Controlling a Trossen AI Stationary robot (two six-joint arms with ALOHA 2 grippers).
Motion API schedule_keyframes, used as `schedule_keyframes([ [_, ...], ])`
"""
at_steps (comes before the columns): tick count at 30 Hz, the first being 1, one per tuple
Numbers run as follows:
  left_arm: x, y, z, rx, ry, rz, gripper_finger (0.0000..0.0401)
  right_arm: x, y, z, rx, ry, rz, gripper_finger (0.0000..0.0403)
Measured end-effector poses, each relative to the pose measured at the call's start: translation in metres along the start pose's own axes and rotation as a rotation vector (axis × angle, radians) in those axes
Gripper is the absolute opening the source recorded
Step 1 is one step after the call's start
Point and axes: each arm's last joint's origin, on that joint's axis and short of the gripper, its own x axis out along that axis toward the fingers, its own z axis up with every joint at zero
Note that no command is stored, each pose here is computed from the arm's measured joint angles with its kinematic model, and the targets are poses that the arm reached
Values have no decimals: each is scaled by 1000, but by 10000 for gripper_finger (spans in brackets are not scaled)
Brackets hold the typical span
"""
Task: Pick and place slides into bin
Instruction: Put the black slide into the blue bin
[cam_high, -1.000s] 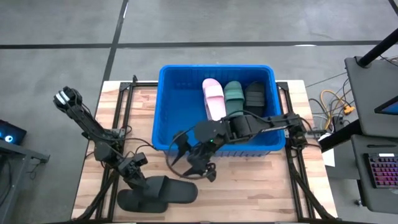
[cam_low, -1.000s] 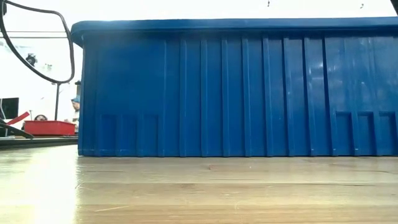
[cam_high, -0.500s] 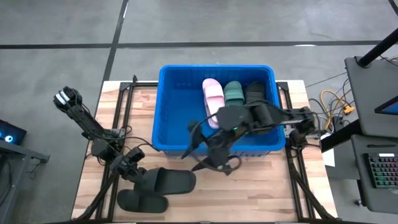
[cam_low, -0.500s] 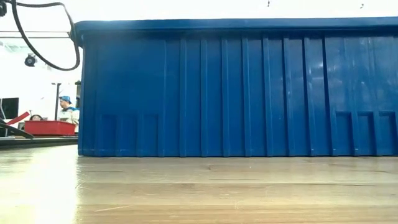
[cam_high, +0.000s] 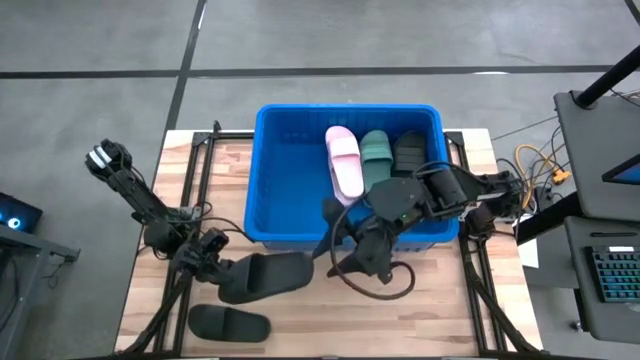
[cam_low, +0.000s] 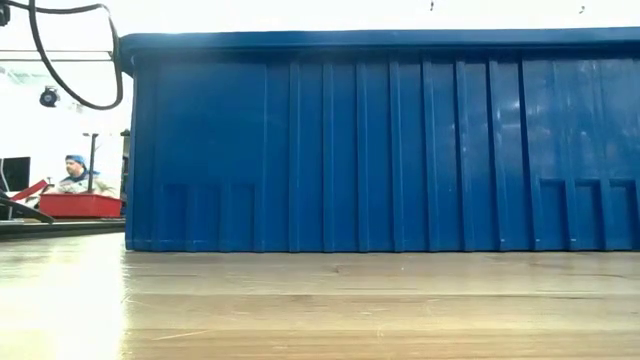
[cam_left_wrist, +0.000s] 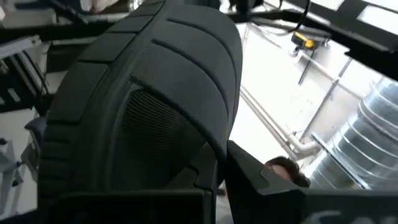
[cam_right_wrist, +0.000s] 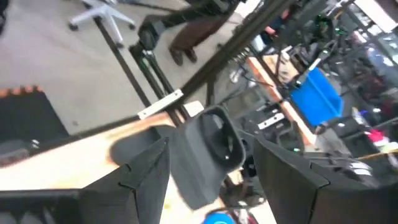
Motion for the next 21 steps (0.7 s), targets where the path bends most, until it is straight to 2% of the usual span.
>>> schedule_keyframes([
  [21,18,-7,-2,27,-16,-22,0,36,7,-9,-133,45,25,219],
])
